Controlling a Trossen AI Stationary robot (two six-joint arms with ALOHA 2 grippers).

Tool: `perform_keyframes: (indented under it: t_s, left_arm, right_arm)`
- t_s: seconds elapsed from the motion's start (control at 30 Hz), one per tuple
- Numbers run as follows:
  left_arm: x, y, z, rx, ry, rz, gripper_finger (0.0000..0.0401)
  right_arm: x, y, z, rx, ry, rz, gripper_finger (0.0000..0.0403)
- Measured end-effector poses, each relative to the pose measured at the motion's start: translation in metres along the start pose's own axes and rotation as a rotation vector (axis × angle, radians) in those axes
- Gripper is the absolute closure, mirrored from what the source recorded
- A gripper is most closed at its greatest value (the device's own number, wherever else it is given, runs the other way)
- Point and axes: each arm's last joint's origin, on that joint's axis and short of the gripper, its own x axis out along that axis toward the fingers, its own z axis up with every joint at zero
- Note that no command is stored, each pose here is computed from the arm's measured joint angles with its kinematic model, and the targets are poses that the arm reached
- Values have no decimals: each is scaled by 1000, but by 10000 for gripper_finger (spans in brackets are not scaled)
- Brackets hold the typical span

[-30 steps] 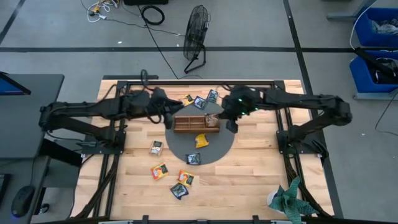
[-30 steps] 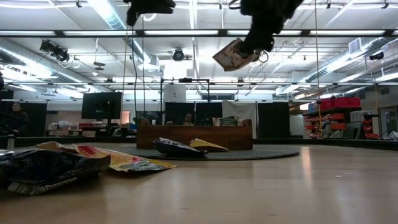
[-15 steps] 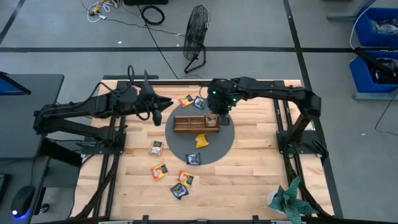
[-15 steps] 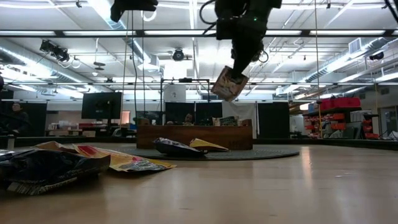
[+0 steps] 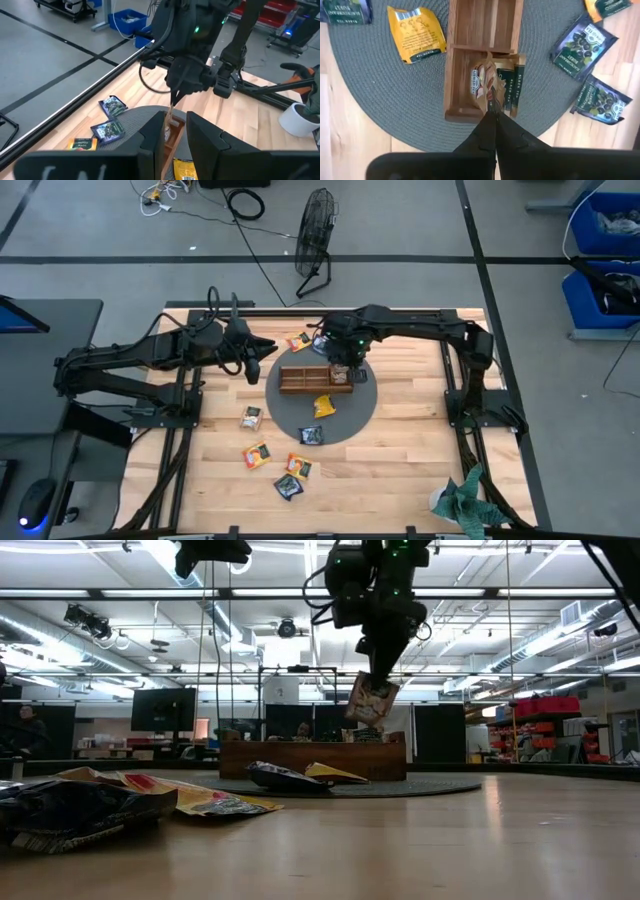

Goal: Pick & Place Tea
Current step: Put the brown tea bag into the right section of the wooden organizer

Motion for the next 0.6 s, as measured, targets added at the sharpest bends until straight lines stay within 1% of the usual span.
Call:
perform_keyframes:
  t_s: [0.13, 0.37, 0.6]
  left_arm:
    - [0, 0, 0, 0, 0, 0, 318]
    - [0, 0, -1, 11, 9, 3, 318]
    - [0, 0, -1, 26, 9, 3, 318]
  right_arm:
    - [10, -1, 2, -23, 26, 11, 403]
    - [26, -4, 5, -14, 52, 22, 403]
    - [30, -4, 6, -27, 59, 33, 403]
